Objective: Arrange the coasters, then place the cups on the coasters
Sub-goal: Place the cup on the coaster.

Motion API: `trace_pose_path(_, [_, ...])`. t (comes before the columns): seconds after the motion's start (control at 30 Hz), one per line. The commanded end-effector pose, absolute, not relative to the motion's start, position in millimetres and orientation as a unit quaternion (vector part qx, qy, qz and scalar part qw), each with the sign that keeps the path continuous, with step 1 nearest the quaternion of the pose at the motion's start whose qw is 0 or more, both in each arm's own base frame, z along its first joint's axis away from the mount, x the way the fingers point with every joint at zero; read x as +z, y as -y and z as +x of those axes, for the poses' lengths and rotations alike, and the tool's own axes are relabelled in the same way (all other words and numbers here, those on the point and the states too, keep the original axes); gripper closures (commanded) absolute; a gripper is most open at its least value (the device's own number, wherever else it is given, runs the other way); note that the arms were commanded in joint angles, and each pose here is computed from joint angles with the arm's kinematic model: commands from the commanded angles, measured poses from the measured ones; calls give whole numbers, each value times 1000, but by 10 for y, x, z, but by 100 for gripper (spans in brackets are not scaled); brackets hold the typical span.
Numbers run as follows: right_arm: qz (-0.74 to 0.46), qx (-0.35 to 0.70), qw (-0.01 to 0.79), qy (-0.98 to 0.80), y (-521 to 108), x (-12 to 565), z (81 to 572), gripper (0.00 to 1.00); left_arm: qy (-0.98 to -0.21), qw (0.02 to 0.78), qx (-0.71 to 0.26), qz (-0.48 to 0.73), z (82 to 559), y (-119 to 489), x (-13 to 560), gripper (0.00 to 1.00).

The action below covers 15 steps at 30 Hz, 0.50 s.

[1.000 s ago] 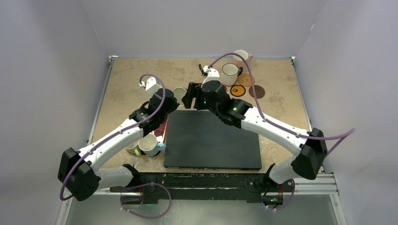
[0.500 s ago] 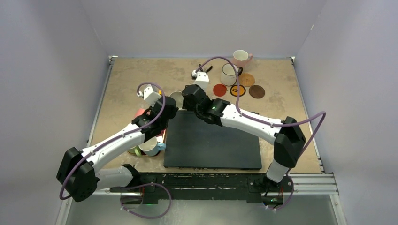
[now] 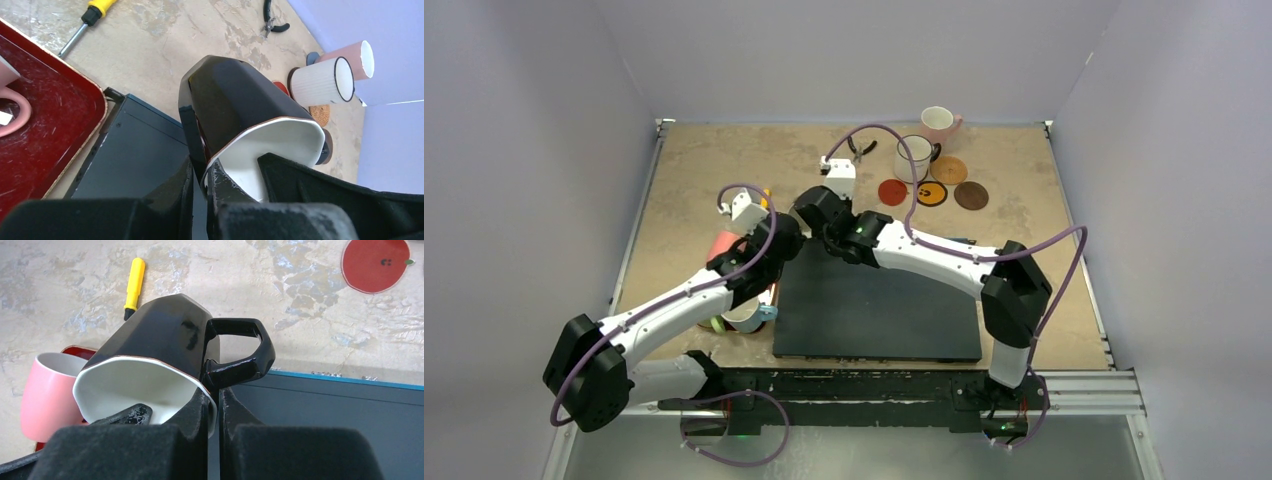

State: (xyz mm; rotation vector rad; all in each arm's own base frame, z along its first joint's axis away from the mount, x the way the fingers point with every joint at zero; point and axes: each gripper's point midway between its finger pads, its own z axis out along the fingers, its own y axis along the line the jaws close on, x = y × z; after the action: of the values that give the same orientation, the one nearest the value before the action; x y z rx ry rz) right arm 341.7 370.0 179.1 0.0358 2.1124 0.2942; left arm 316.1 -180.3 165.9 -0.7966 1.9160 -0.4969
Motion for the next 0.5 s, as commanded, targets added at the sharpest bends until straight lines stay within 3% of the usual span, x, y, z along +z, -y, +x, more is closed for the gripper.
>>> trace_pose_path(0.0, [69,124,531,-835,-3545,2254,3628,100,-724,513,-325,-327,3248,2069,2323,100])
trace_pose_path(0.07, [52,125,541,-830,-3528,2369,3624,100,-726,519,-333,-304,3231,2110,2361,93])
trace_pose_path(0.27, [17,109,550,-828,-3282,2586,3739,100,-762,533,-344,-130,3087,2401,2510,44])
trace_pose_path(0.47, [-19,125,532,-837,-2944,2740,3822,100,-800,505,-321,-44,2870,2419,2358,29])
